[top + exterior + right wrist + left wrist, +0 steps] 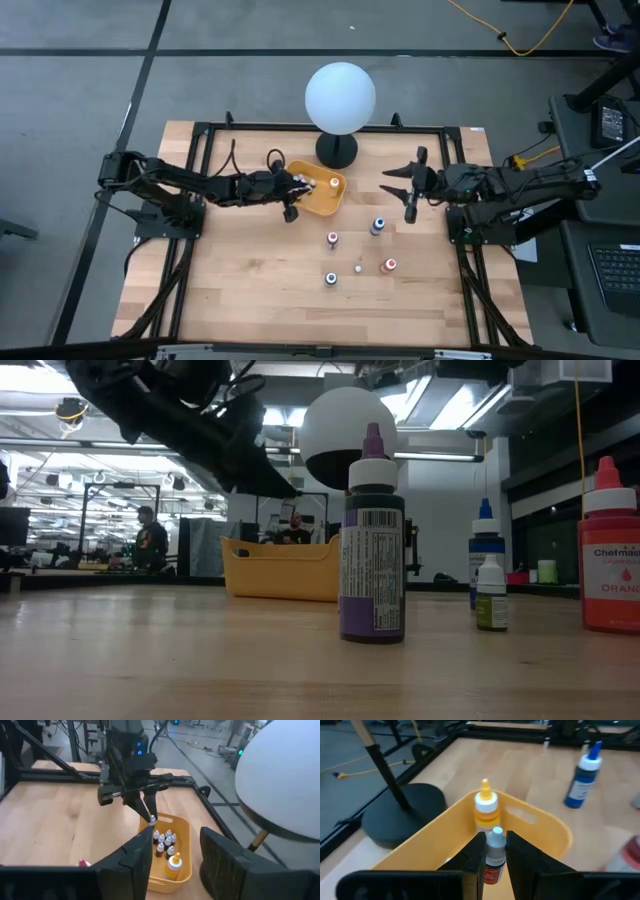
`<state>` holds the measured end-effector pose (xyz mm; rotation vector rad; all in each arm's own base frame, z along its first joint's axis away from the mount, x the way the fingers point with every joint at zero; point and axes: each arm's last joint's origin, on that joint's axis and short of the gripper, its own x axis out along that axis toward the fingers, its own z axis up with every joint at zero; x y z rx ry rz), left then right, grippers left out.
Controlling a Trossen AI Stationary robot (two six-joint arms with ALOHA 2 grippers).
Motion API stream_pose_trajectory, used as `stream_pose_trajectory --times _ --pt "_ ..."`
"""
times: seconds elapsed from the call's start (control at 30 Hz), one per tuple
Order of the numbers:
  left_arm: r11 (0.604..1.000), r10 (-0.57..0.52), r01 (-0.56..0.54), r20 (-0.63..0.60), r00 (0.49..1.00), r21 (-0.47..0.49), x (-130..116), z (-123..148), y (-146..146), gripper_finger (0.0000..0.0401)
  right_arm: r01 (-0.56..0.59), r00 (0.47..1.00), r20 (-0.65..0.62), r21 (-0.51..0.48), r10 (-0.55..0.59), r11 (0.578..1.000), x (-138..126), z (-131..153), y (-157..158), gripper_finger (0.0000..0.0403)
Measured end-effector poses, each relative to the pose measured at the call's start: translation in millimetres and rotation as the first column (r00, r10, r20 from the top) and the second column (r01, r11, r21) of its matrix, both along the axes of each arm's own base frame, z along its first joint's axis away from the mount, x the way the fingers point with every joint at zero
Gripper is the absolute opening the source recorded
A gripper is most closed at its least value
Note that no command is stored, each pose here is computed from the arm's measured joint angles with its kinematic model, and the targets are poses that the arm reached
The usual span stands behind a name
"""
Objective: Pick & Place food coloring
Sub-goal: Put the small red food coloring bottle into the yellow bin
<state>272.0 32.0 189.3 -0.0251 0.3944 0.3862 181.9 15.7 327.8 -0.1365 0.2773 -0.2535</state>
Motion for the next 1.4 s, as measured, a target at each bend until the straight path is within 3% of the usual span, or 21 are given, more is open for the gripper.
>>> stream_pose_trajectory --times 0.3,0.67,1.0,1.4 --pt "0.999 0.029 -0.028 0.058 0.998 -0.024 22.0 -19.9 2.7 0.0058 0.008 1.000 -0.022 -0.071 -0.010 0.997 0.4 -0.2 -5.8 0.0165" --pt "0.994 0.108 -0.108 -0.051 0.993 0.003 62.1 -40.6 10.4 0.0058 -0.061 0.997 -0.065 -0.175 0.050 0.983 0.8 -0.7 -6.6 0.0165" --pt "0.988 0.153 -0.152 -0.127 0.980 0.017 65.0 -52.3 13.4 0.0058 -0.068 0.995 -0.085 -0.225 0.050 0.972 0.0 -0.5 -12.4 0.0165" --pt "0.981 0.193 -0.194 -0.119 0.974 0.004 63.4 -52.2 25.2 0.0058 -0.073 0.994 -0.090 -0.217 0.054 0.974 -0.1 -0.6 -25.6 0.0165"
